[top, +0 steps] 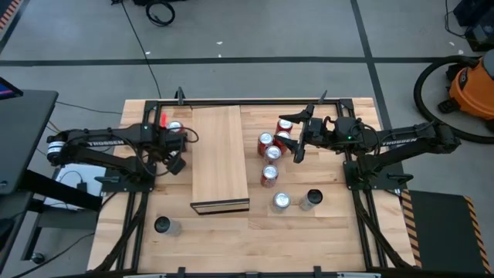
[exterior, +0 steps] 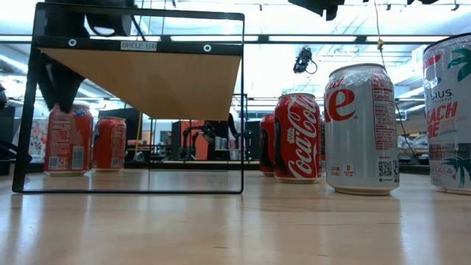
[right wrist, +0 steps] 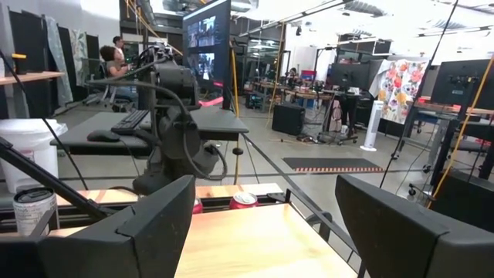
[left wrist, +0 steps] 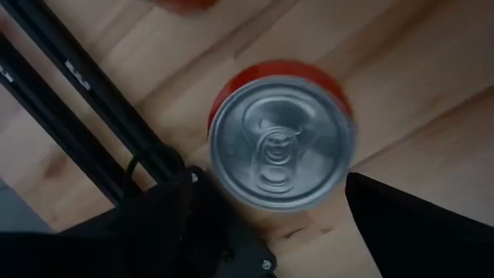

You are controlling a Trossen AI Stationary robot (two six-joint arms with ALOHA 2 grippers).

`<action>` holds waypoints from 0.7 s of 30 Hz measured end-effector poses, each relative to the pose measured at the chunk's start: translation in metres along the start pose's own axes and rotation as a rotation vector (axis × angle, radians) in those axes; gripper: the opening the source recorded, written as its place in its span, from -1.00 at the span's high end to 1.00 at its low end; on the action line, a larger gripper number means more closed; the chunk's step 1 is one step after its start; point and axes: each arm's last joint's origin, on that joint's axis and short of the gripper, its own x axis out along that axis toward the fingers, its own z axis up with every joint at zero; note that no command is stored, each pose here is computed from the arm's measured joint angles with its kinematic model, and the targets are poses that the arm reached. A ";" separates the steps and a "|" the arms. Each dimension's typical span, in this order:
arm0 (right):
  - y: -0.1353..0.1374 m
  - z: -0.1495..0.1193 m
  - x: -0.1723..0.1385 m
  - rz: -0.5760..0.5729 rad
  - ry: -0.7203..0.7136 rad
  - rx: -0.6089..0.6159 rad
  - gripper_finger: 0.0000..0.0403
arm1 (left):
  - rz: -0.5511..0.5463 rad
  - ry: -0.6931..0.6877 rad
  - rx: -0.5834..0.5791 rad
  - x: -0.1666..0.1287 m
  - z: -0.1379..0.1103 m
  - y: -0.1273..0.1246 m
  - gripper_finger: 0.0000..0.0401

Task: Place canned beverage on shelf
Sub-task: Put the bottom orange soda can on the shelf

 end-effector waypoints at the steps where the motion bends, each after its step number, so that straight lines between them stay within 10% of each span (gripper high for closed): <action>1: 0.000 0.000 0.000 0.000 0.000 0.000 -0.61 | -0.004 -0.003 0.000 -0.004 0.001 0.000 -0.74; 21: 0.000 0.000 0.000 -0.001 -0.003 0.001 -0.61 | -0.006 -0.004 -0.137 -0.002 0.020 0.005 -0.72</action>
